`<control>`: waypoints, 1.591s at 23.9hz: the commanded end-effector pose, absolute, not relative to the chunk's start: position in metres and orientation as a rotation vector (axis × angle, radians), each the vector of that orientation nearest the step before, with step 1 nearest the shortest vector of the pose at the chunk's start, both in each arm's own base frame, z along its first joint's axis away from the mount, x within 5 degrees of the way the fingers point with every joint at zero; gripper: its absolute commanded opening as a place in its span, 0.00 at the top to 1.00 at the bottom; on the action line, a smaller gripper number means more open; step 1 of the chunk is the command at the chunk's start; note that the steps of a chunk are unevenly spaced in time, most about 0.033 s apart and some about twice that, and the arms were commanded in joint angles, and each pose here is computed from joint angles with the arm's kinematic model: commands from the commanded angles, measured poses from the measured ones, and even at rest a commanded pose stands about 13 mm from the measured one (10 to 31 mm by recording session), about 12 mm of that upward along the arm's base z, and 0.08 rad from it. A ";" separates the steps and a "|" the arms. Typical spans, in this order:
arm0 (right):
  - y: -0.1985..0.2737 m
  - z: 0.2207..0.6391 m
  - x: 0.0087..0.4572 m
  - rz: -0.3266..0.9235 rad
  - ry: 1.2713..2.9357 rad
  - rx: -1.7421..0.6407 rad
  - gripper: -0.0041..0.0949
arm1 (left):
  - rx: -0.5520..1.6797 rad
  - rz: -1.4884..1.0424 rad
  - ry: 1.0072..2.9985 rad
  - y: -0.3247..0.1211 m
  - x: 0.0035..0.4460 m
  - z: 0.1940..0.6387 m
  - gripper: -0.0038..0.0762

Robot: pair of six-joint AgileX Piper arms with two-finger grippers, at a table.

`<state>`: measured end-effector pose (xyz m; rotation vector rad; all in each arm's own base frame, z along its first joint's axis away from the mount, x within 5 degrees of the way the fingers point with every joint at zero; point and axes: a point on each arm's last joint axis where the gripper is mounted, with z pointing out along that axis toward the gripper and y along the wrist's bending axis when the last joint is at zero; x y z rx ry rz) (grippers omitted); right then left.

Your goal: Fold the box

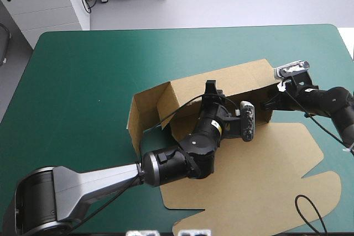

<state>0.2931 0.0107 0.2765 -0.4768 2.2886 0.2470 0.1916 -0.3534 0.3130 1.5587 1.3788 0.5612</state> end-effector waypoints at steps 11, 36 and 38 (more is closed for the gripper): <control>0.014 0.278 0.290 0.283 2.316 -0.487 0.96 | 1.328 0.455 1.293 -0.359 0.134 0.365 0.78; 0.038 0.405 0.246 0.416 2.341 -0.365 0.96 | 0.395 0.358 1.789 -0.102 0.287 0.497 0.95; 0.039 0.412 0.242 0.433 2.360 -0.377 0.96 | 0.332 0.374 1.814 -0.084 0.289 0.497 0.95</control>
